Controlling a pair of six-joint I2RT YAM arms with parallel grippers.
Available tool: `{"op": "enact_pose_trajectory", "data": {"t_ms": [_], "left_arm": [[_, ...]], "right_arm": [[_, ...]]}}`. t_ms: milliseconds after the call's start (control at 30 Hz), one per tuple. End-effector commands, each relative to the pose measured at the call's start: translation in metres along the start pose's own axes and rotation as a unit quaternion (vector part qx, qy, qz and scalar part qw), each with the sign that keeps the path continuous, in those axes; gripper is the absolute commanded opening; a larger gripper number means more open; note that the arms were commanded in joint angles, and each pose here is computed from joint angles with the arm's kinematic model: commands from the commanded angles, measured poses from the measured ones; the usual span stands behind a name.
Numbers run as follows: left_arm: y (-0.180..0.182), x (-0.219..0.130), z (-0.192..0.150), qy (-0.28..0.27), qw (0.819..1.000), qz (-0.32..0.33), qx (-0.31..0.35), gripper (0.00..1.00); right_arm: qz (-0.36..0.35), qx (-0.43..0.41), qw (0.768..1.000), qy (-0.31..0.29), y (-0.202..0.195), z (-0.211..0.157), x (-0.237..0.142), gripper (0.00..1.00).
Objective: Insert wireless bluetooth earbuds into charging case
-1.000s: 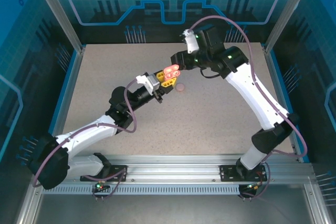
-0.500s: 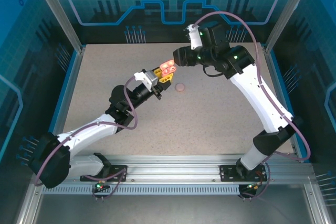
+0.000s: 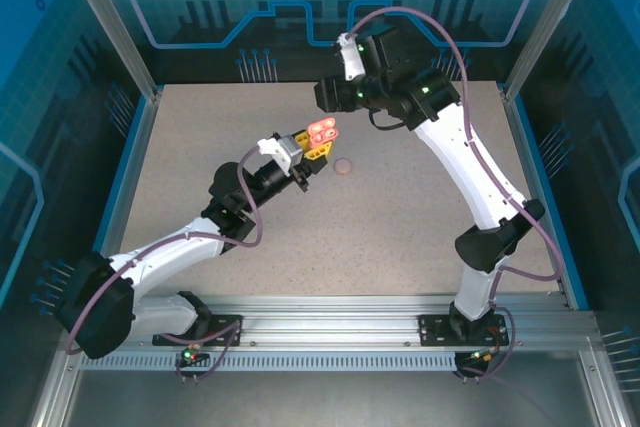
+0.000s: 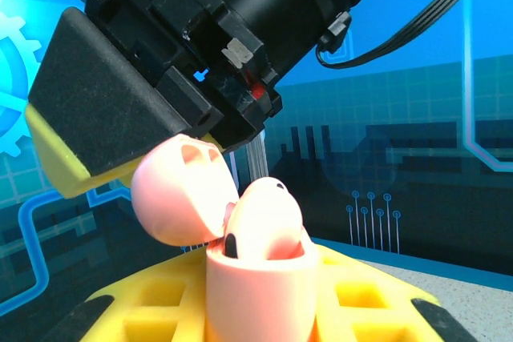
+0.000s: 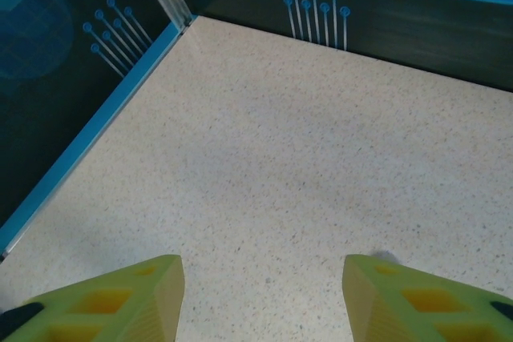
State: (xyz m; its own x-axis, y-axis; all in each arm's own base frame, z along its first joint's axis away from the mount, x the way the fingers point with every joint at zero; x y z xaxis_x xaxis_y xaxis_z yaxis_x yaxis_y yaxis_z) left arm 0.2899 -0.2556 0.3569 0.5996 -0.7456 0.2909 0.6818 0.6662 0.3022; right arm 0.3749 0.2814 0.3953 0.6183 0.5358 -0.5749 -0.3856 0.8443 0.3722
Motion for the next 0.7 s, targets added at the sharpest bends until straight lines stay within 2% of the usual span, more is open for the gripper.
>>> {"op": "enact_pose_trajectory", "data": {"t_ms": [0,167,367,500,600,667], "left_arm": [[-0.001,0.002,-0.002,-0.001,1.000,0.000,-0.005,0.00],[0.002,0.005,-0.002,0.000,1.000,0.006,-0.005,0.00],[0.005,0.006,-0.002,0.002,1.000,0.015,-0.008,0.00],[0.004,0.009,-0.016,0.024,0.999,0.016,-0.041,0.00],[0.004,0.008,-0.048,0.068,0.993,0.033,-0.089,0.00],[0.005,0.003,-0.076,0.108,0.983,0.060,-0.137,0.00]], "right_arm": [[0.007,-0.026,0.999,0.024,0.014,-0.021,-0.010,0.55],[0.010,-0.034,0.999,0.030,0.018,-0.044,-0.027,0.52],[-0.009,-0.012,1.000,0.014,0.003,-0.063,-0.049,0.52],[-0.086,0.064,0.993,-0.046,-0.041,-0.047,-0.066,0.62],[-0.116,0.140,0.981,-0.062,-0.081,-0.046,-0.071,0.63],[-0.123,0.170,0.976,-0.060,-0.100,-0.053,-0.070,0.64]]}}
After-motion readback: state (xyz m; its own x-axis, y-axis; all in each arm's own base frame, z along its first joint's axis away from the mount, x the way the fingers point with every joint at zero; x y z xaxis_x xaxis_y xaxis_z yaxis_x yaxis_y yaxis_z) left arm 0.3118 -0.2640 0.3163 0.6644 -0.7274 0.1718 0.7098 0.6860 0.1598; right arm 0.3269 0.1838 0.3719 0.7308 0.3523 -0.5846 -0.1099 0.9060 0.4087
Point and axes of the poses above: each hand's point on the last joint's axis, 136 mm out from that joint toward the fingers, its own x axis out along the fingers, its own y axis along the line the jaws close on, z = x × y, the point moved 2 cm from there along -x, back along the fingers, and after that the axes turned 10 degrees about x, right-handed, at the moved point
